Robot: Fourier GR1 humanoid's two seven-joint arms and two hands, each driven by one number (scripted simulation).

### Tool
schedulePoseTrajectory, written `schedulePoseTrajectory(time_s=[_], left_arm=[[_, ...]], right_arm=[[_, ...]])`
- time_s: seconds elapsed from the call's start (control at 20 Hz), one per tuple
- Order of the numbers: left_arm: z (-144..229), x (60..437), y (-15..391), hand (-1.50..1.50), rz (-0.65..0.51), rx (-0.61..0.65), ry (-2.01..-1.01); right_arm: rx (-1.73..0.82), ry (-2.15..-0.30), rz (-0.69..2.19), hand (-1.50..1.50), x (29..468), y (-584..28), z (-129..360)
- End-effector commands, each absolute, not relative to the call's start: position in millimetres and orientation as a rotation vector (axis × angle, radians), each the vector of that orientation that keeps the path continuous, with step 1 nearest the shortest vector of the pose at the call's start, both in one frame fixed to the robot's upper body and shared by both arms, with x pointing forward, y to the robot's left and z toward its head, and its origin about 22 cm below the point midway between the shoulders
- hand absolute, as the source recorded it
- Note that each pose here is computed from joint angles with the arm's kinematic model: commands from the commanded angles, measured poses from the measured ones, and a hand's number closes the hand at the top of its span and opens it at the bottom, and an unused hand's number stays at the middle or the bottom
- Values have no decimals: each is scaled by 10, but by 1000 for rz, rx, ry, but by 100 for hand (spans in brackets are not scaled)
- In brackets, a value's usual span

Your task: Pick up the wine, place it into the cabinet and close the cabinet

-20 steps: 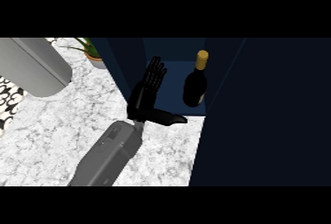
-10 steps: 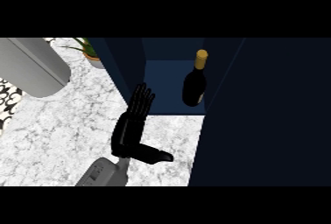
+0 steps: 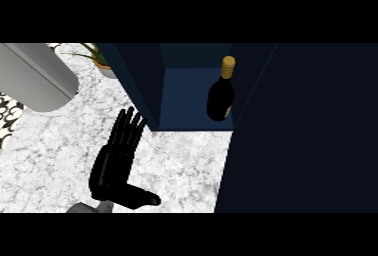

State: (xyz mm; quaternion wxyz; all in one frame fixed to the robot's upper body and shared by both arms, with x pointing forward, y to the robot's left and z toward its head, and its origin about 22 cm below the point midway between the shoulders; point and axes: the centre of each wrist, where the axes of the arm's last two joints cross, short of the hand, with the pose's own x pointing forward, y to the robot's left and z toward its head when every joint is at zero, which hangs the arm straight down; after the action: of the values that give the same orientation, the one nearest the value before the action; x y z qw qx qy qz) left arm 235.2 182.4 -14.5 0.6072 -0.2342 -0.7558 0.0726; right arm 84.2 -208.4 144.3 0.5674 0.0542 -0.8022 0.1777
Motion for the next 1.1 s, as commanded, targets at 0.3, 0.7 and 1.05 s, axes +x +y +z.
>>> schedulePoseTrajectory(time_s=[0.3,0.7,1.05], left_arm=[[3,2270,2421,-150,175,-471,-1833],[2,2133,3049,-150,176,-384,-1855],[207,2033,3288,-150,136,-399,-1866]], right_arm=[[535,-1795,640,150,571,-1993,1793],[569,-1813,634,150,478,-1921,1925],[584,-1813,673,150,602,-1871,1845]])
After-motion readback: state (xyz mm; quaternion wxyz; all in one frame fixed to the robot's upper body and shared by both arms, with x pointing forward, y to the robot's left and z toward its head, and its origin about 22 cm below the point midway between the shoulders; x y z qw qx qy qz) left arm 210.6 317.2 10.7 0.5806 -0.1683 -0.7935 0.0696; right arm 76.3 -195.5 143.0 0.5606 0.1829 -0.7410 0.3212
